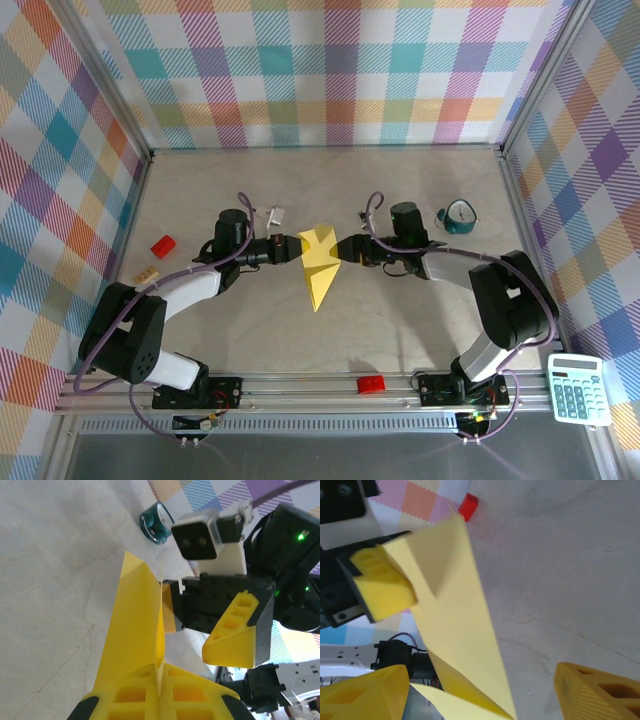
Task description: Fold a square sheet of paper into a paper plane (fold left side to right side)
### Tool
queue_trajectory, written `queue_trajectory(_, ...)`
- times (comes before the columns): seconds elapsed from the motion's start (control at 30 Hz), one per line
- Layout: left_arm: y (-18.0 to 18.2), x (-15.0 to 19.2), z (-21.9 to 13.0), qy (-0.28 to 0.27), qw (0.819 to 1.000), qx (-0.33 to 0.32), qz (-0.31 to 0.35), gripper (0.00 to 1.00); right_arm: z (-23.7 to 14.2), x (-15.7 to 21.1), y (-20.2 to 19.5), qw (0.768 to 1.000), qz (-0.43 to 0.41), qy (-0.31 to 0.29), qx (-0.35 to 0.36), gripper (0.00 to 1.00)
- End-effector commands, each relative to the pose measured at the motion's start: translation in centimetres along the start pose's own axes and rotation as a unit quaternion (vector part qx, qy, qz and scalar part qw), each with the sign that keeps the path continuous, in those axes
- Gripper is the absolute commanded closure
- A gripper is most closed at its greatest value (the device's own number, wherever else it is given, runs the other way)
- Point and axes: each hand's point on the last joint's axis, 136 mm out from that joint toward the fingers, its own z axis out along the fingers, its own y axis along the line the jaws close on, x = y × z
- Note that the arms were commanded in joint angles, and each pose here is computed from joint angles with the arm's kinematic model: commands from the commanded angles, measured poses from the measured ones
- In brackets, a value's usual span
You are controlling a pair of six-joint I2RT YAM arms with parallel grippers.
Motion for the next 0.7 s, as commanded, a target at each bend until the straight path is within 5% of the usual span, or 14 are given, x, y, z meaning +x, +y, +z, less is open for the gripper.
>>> queue_trajectory(0.0,-0.4,1.4,-0.3,0.028,0.999,0.016,0.010,1.00,0.2,-1.0,2.2,0.998,-0.038,0.004,-0.044,0.29)
queue_trajectory(0.67,1.3,2.6,0.3,0.042,0.999,0.004,-0.010,1.00,1.1,-2.6,0.3,1.000,-0.026,0.001,-0.003,0.79)
